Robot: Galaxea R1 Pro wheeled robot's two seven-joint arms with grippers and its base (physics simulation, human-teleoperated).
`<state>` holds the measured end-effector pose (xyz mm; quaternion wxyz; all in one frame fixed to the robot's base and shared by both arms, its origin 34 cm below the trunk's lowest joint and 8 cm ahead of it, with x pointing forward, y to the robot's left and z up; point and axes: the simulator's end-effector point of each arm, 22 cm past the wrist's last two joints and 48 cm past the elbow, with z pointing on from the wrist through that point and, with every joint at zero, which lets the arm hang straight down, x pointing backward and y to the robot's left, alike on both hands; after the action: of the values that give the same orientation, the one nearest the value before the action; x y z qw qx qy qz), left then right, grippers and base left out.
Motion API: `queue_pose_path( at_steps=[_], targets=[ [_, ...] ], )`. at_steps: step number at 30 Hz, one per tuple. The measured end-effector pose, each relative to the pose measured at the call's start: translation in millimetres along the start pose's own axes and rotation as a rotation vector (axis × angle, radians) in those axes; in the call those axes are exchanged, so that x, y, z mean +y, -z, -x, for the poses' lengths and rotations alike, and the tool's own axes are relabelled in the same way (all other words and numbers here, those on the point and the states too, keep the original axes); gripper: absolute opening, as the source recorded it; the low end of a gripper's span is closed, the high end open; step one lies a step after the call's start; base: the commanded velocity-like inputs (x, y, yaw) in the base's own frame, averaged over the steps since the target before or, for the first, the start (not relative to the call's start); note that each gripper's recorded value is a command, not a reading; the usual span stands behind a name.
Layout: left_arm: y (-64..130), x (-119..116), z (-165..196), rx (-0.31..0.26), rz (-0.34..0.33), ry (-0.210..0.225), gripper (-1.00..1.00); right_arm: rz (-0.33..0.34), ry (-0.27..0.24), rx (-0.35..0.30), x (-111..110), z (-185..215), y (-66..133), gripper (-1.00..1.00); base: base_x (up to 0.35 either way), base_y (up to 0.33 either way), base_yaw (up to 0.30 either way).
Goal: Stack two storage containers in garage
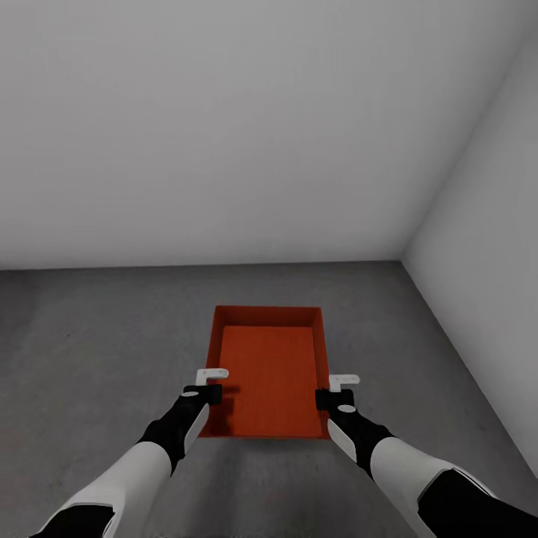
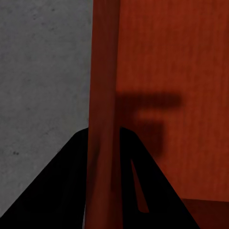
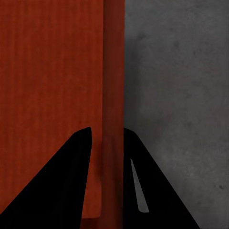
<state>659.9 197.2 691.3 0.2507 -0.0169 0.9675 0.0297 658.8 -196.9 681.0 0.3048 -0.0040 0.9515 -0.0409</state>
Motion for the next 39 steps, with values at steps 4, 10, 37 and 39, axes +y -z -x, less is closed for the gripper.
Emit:
queue_pose_path(
  at_steps=[4, 10, 37, 39],
  targets=[
    [-2.1, -0.1, -3.5, 0.007, 0.000, 0.000, -1.00, 0.000, 0.000, 0.007, 0.3, -3.8, -1.6, -1.00, 0.000, 0.000, 0.000],
    [-4.7, -0.1, -8.0, 0.015, 0.000, -0.001, -1.00, 0.001, 0.001, 0.015, 0.6, -8.5, -3.6, -1.00, 0.000, 0.000, 0.000],
    [-5.0, -0.2, -8.4, 0.015, 0.000, -0.001, -1.00, 0.001, 0.001, 0.015, 0.6, -9.1, -3.9, -1.00, 0.000, 0.000, 0.079],
    [-5.4, -0.3, -8.6, 0.016, 0.000, -0.002, -1.00, 0.000, 0.000, 0.015, 0.5, -9.6, -4.3, -1.00, 0.000, 0.000, 0.060]
  ],
)
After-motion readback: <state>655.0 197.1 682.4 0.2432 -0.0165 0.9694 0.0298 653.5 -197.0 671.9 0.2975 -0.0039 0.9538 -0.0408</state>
